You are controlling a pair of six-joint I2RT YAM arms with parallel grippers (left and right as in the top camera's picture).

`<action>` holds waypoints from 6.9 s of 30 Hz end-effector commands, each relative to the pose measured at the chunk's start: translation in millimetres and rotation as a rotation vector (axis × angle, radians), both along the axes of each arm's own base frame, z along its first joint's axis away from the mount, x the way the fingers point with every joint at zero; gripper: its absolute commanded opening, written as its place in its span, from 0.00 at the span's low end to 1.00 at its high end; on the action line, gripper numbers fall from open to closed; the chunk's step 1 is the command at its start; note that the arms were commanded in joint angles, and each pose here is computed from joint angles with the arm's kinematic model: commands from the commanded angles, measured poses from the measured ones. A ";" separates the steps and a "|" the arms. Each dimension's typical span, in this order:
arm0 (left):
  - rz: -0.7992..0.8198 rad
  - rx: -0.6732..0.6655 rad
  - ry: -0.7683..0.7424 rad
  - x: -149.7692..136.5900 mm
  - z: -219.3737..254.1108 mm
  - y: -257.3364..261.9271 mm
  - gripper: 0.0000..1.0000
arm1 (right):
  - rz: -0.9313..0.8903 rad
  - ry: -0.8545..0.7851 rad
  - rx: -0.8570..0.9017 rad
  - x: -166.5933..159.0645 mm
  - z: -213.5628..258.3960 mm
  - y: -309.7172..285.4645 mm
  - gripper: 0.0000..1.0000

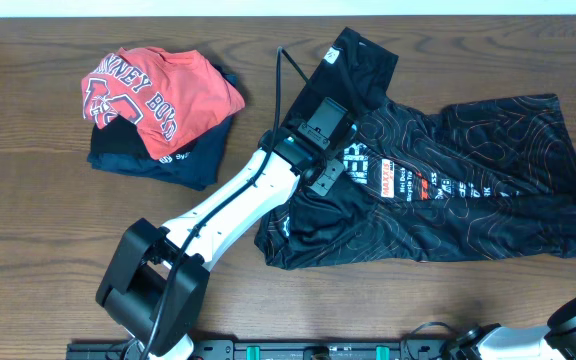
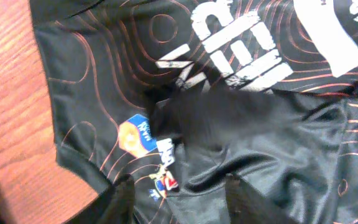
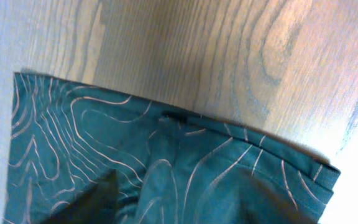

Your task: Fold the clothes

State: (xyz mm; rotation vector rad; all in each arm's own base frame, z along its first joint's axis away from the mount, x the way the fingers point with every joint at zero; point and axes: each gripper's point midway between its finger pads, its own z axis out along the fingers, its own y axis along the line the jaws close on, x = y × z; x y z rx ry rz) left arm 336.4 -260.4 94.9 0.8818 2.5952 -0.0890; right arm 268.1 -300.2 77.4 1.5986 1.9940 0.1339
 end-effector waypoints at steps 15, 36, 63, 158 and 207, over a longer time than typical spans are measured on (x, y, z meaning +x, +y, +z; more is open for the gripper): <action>0.113 0.112 0.320 -77.7 -24.9 45.2 0.79 | -0.027 0.056 0.081 -23.8 -9.3 10.5 0.69; 0.147 0.215 0.376 -96.3 -68.1 83.8 0.06 | -0.027 0.068 0.097 -26.4 -11.4 14.1 0.64; 0.125 -0.060 -0.061 48.0 90.5 59.6 0.88 | 0.567 -0.188 -0.040 112.5 53.9 111.5 0.56; 0.082 -0.289 0.113 128.4 -11.3 4.1 0.06 | 0.507 -0.068 -0.141 194.3 -57.8 84.6 0.51; 0.082 -0.185 -0.063 196.3 -91.2 30.1 0.28 | 0.492 -0.101 0.038 152.2 -51.7 66.5 0.57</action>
